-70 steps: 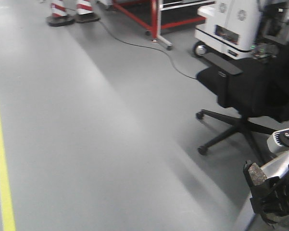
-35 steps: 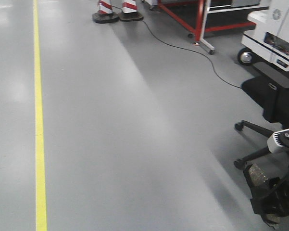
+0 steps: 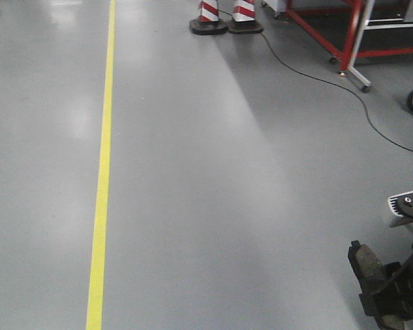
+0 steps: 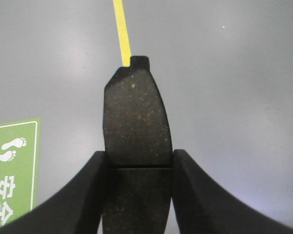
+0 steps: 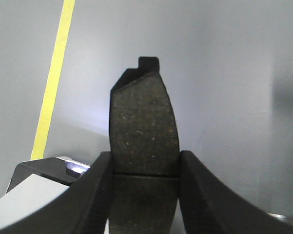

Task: Move and align brake pads A on conveyor
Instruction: 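Drive along the yellow floor line holding both pads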

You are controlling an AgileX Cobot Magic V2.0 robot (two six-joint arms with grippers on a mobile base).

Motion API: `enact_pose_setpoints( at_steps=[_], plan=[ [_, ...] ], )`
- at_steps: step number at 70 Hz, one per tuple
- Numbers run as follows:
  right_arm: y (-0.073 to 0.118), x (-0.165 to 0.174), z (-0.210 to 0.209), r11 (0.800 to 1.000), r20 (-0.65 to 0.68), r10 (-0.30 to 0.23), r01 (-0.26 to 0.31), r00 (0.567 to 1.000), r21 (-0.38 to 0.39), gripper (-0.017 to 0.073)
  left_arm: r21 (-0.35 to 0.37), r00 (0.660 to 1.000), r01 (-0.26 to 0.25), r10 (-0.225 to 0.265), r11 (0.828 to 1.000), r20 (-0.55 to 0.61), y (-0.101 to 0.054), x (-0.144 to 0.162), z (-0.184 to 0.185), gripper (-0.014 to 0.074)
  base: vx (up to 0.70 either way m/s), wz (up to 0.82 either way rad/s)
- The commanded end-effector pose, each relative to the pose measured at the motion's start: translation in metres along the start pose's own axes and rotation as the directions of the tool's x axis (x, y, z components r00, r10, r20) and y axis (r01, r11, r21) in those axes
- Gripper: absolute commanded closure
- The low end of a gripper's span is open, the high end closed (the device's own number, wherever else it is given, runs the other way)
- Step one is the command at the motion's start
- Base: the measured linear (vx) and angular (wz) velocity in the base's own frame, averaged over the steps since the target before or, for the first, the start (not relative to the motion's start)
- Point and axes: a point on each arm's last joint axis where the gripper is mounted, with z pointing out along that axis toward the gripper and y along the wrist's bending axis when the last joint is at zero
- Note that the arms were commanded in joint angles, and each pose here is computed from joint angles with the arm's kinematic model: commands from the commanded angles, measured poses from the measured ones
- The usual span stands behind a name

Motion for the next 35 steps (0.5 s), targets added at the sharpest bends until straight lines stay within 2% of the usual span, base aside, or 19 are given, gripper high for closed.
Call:
enact_pose_setpoints(
  at_steps=[1, 35],
  plan=[
    [0.0007, -0.0103, -0.0091, 1.000, 0.087, -0.007, 0.006, 0.996, 0.008, 0.0559, 0.002, 0.994, 0.001, -0.001, 1.000, 0.105, 0.0000, -0.0140, -0.0063, 0.0473, 0.25, 0.27],
    [0.0007, -0.0099, -0.0091, 1.000, 0.083, -0.007, 0.007, 0.997, 0.007, 0.0559, 0.002, 0.994, 0.001, -0.001, 1.000, 0.105, 0.0000, -0.0140, -0.0063, 0.0473, 0.31, 0.20]
  ],
)
